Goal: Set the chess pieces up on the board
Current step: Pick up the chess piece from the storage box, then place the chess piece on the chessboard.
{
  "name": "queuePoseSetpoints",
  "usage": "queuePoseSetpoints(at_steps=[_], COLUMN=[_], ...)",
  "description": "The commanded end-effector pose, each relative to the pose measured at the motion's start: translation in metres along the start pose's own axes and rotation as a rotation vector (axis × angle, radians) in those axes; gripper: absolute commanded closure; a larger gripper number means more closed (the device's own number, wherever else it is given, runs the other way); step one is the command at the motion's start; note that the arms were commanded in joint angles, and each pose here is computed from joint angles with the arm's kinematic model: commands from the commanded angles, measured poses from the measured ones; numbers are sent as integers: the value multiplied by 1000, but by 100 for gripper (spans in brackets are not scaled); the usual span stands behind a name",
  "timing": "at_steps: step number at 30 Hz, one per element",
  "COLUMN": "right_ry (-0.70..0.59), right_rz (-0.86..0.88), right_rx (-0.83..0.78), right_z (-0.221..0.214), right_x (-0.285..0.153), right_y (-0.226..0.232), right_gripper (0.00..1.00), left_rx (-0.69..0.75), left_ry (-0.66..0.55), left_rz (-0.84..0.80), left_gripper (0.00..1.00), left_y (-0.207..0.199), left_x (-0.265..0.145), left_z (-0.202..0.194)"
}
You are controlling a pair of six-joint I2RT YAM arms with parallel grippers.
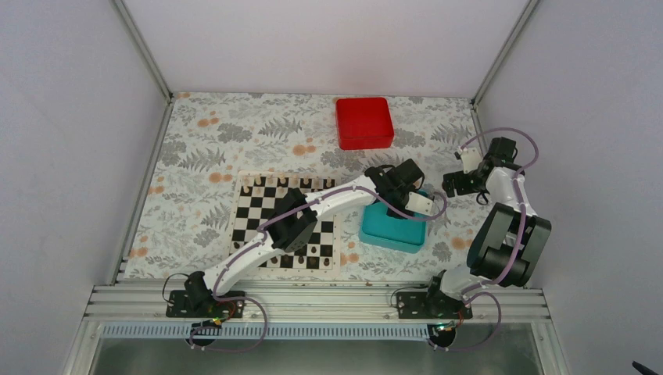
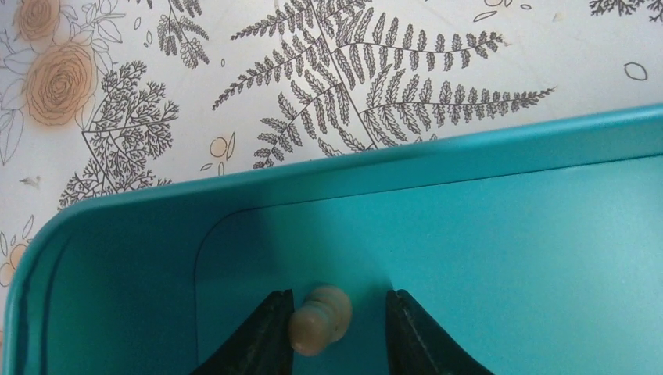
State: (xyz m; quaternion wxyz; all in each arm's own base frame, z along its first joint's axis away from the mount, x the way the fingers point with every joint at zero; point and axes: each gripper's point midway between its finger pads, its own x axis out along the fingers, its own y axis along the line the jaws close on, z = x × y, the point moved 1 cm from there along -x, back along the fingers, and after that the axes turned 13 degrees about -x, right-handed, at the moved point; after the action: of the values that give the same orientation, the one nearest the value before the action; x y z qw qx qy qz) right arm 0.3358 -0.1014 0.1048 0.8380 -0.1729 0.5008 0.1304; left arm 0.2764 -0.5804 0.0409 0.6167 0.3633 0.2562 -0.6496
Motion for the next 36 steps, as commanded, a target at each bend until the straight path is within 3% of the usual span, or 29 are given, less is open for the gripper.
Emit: queuePoseSetpoints(at_steps=[1,9,15,25,30,36], right_ry=[-11,1,7,6,-3,-38], right_rz=[4,1,-7,-7,9,16], right_rx=[0,-2,-5,-12,-10,-4], right_z=[-2,-5,-4,-1,2,13], right_x=[1,3,2,-2,-2,-7], right_y=[-2,-2,-4,-6,-6,-8], right_gripper=[0,0,0,0,0,0], left_rx=[6,8,19,-5,-68,-231], left_ry=[-3,6,32,86,170,241], left_rz=[-20,-9,0,140,239,389], left_gripper=[72,83,88,89,87,87], left_y=[-7,-5,-5,12,19,40], left_x=[3,-3,-30,-150,-214,-282], left_z=[3,3,9,-1,-54,-156])
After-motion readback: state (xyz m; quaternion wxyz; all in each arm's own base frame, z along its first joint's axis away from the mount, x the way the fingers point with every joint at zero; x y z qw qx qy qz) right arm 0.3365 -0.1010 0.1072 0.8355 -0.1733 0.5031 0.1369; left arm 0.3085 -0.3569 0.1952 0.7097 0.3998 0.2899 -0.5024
